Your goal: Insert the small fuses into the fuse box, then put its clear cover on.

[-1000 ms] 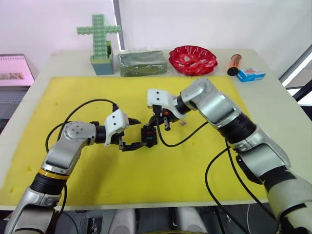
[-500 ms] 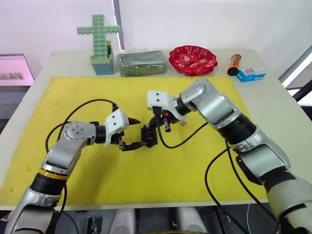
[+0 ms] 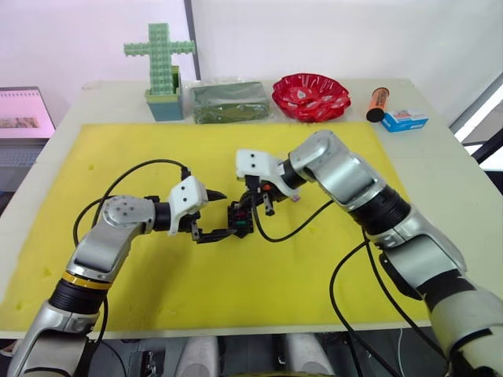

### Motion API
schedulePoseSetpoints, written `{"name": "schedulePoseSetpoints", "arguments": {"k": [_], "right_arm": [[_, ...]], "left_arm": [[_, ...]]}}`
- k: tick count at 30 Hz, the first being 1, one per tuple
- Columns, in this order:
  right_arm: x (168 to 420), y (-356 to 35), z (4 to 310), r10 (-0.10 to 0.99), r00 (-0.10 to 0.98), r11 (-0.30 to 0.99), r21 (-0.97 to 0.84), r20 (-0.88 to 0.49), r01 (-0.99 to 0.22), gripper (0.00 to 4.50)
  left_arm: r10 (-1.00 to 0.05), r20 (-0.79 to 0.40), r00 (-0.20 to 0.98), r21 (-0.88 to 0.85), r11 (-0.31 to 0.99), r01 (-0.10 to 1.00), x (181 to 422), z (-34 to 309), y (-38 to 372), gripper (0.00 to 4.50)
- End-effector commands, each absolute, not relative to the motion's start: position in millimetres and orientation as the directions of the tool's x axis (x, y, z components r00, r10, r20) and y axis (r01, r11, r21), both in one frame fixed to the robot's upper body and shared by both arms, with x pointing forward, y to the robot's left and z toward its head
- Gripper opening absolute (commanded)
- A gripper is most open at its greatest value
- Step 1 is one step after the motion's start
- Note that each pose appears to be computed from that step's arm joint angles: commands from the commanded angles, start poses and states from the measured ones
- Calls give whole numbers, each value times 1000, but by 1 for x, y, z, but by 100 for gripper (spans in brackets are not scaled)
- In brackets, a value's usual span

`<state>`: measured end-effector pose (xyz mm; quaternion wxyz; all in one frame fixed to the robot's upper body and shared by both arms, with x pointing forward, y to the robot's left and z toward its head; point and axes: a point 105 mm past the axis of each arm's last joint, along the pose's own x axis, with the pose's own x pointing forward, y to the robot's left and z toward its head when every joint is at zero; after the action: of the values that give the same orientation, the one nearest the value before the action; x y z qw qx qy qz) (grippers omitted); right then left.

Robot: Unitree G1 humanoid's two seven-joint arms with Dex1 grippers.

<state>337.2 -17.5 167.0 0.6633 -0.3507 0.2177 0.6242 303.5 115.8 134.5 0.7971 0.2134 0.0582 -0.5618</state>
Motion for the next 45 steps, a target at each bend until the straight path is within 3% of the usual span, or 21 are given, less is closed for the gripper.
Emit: {"name": "schedulePoseSetpoints", "arguments": {"k": [1,25,31,33,45], "right_arm": [[338,-14,174,686,138,-40,-226,-714,-973,4],[336,-14,139,605,120,-71,-203,-787,-977,4],[334,-11,146,623,119,-78,-213,-773,-974,4],[334,-9,153,639,125,-78,-226,-759,-971,51],[335,-8,167,664,150,-65,-257,-732,-964,51]], "left_arm": [[-879,-306,365,308,272,912,303,145,114,450],[-879,-297,372,307,281,909,300,144,111,450],[-877,-298,378,307,287,908,300,144,113,450],[-876,-298,380,308,289,907,300,144,113,450],[-876,-299,378,307,287,907,301,145,113,450]]}}
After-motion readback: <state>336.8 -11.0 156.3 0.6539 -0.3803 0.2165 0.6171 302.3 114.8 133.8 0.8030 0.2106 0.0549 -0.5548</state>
